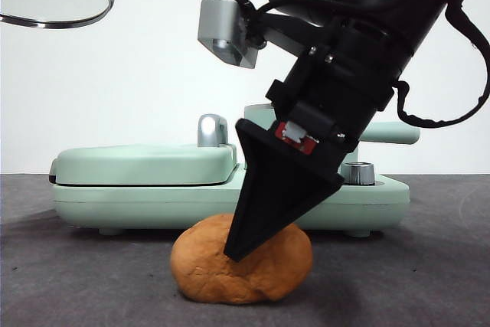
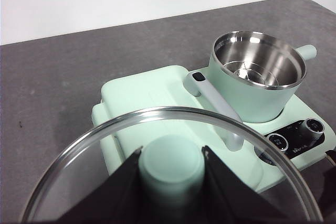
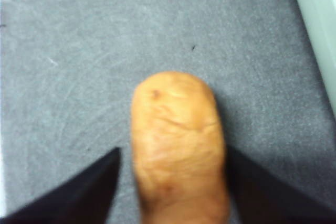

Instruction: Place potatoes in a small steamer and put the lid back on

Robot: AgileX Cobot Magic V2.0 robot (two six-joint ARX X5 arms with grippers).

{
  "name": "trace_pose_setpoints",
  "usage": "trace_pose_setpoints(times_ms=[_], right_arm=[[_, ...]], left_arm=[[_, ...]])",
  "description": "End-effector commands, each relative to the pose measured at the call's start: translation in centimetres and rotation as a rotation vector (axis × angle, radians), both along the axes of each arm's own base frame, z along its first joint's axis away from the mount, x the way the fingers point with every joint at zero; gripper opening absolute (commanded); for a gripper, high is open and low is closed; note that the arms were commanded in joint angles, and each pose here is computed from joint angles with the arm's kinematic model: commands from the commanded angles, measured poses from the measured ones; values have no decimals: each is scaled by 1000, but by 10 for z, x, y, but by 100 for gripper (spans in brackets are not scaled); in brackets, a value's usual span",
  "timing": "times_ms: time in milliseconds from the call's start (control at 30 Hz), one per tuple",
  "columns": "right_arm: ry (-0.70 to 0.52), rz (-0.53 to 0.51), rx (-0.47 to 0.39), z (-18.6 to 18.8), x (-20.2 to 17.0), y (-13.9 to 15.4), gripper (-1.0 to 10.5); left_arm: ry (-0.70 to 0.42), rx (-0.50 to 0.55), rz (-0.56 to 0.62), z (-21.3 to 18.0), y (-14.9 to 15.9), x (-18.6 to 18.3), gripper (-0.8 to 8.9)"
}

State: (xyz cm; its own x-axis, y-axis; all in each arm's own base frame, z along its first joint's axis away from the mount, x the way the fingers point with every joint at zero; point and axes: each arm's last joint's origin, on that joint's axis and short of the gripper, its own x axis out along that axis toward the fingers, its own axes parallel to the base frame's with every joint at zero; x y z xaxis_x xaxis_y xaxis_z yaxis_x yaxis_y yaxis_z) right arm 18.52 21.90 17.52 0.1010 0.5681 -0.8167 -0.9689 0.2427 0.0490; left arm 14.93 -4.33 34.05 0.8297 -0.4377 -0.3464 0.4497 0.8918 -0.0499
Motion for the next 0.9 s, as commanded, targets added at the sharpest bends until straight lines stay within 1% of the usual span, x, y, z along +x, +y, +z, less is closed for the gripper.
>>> trace_pose_setpoints(times_ms=[33,100,167,233,300,367,433,467,567,700,900], right_arm=[[5,7,-8,-1,0,5,206],[9,0,-5,1,-1,4,200],[0,-14,-7,12,-3,0,200],[-44,-43,-22,37,-8,-8,200],[-118,-110,-28,69,-13,-18,200],[-173,-194,3,103,-14,-27,200],[-191,-264,60,137,-9,-35,201],[-208,-309,91,155,-3,-39,201],[-265,-409,155,187,23,-48,200],[-287,-509,165,201,59,-57,200],[-269,-590,139,197,109,-63,200]], left_arm=[[-46,-3,-1,7,0,0,12],[-46,-3,-1,7,0,0,12],[-46,-3,-1,7,0,0,12],[-46,-3,-1,7,0,0,12],[-46,-3,-1,7,0,0,12],[-44,-2,0,7,0,1,12],[-40,-2,0,6,0,2,12],[-39,-1,0,6,-1,3,12],[-31,0,0,5,-1,4,12],[-22,3,-1,3,-2,7,12],[-7,7,-1,1,-2,10,12]])
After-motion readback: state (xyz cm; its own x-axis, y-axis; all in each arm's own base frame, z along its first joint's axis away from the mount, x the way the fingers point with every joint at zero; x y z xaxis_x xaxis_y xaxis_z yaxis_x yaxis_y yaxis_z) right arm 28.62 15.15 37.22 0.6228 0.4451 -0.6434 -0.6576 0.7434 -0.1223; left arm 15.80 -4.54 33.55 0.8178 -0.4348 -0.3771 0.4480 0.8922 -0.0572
